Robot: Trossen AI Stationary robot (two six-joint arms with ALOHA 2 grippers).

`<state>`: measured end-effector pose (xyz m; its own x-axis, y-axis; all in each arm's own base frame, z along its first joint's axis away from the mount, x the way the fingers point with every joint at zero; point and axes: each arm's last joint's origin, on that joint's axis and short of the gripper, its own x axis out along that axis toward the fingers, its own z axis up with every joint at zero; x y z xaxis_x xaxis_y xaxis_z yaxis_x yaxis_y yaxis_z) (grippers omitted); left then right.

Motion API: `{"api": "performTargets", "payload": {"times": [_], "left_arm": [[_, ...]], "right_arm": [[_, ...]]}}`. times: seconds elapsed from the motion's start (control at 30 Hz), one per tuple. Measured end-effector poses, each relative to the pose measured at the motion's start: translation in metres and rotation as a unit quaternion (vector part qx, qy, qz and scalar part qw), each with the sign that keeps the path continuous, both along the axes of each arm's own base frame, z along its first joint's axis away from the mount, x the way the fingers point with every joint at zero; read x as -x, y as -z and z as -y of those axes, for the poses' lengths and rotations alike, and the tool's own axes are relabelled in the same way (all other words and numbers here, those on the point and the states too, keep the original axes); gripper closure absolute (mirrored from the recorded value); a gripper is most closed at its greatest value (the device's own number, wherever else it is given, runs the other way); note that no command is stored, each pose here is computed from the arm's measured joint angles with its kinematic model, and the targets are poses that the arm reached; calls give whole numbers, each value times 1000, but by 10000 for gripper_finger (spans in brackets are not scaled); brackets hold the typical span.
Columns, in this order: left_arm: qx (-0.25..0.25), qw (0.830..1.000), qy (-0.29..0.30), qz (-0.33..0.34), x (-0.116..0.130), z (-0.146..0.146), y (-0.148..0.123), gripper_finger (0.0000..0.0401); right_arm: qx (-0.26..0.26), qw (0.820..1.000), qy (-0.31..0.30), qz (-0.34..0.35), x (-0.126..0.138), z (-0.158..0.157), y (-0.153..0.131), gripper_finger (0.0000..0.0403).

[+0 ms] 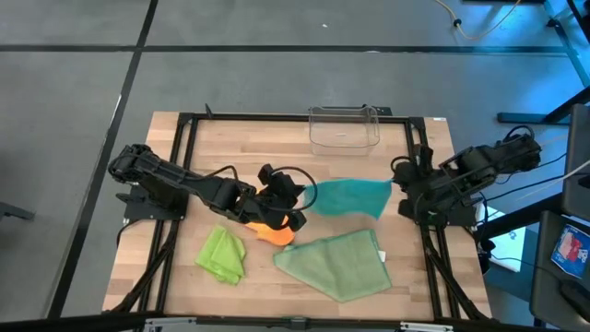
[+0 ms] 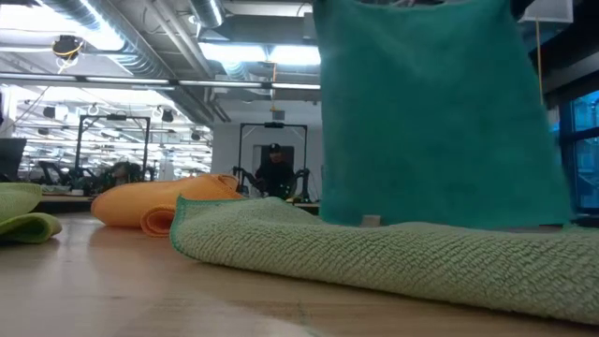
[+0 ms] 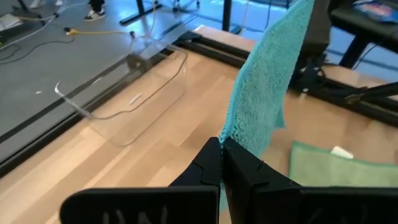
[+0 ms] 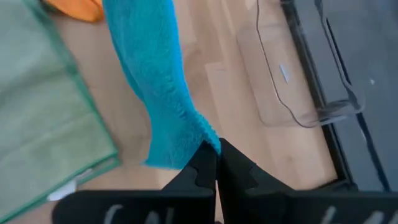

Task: Fold microfiber towels
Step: Fold the blue microfiber cloth

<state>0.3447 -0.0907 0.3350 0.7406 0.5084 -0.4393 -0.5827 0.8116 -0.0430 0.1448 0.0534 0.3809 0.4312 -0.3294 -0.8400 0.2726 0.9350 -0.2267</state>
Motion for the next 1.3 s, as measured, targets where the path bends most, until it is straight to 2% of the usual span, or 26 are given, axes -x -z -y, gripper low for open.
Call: {"api": "performTargets", "payload": {"times": [0.27,0.53,0.83,1.13,1.3], "left_arm": [[-9,999,-25,-36,0,-19,5,401],[-11,995,-45,-86,-5,-48,16,401],[-44,988,-64,-131,-16,-78,28,401],[-58,987,-70,-135,-18,-96,26,401],[-55,987,-70,-136,-18,-98,26,401]], "right_arm": [[44,995,61,-66,-8,16,40,402],[120,982,122,-77,-12,33,66,402],[165,974,136,-71,-22,46,88,402],[207,959,174,-81,-23,61,106,402],[210,958,176,-80,-23,62,107,402]]}}
